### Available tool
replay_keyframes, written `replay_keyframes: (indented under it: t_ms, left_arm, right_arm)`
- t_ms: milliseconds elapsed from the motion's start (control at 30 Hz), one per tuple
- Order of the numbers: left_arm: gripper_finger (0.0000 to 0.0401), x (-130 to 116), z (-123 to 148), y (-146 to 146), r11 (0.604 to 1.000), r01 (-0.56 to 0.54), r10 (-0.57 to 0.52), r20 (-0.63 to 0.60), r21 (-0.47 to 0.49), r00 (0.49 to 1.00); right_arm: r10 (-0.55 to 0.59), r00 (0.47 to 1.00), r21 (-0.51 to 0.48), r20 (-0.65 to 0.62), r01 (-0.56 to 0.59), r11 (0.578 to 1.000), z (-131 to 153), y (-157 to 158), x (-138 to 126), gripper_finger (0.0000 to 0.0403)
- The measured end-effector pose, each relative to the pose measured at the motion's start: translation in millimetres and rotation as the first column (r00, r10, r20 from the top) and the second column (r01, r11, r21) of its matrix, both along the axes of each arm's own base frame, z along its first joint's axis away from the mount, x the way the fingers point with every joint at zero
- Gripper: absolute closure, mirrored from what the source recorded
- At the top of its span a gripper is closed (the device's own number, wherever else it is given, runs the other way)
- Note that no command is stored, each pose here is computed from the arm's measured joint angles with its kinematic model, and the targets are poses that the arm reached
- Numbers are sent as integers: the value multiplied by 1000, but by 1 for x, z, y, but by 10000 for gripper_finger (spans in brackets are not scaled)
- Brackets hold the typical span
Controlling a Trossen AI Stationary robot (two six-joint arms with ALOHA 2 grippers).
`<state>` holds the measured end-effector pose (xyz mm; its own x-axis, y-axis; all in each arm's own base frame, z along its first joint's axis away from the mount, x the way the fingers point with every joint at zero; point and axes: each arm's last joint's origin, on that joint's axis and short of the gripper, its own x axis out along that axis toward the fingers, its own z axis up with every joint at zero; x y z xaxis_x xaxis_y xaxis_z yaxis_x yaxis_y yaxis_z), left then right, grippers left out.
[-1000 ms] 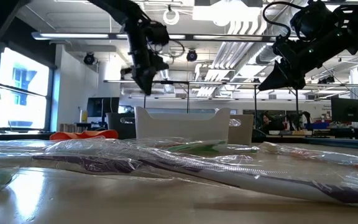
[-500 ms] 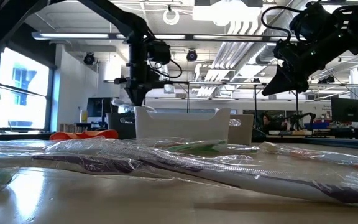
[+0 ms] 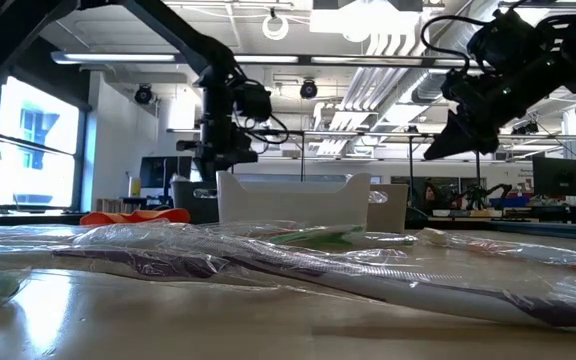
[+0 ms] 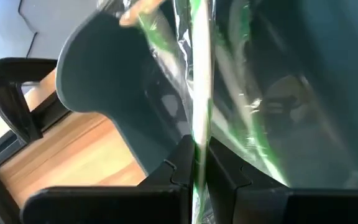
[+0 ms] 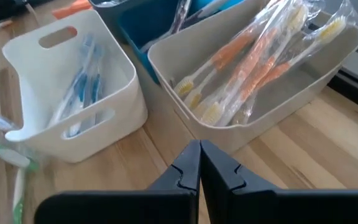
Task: Pick & Place Toothbrushes
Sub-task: Put the green toothbrush into the dark blue bin, then put the purple toothbrush into the blue bin
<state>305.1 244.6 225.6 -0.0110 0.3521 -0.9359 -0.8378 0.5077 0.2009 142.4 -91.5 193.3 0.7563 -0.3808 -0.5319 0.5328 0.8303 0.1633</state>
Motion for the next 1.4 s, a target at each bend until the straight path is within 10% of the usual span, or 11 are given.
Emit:
replay_keyframes:
  t_ms: [1400]
  left_arm:
    - [284, 8, -6, 2, 995, 96, -95, 98, -8, 991]
  right_arm:
    - [4, 1000, -12, 18, -4, 1000, 2, -1, 1, 401]
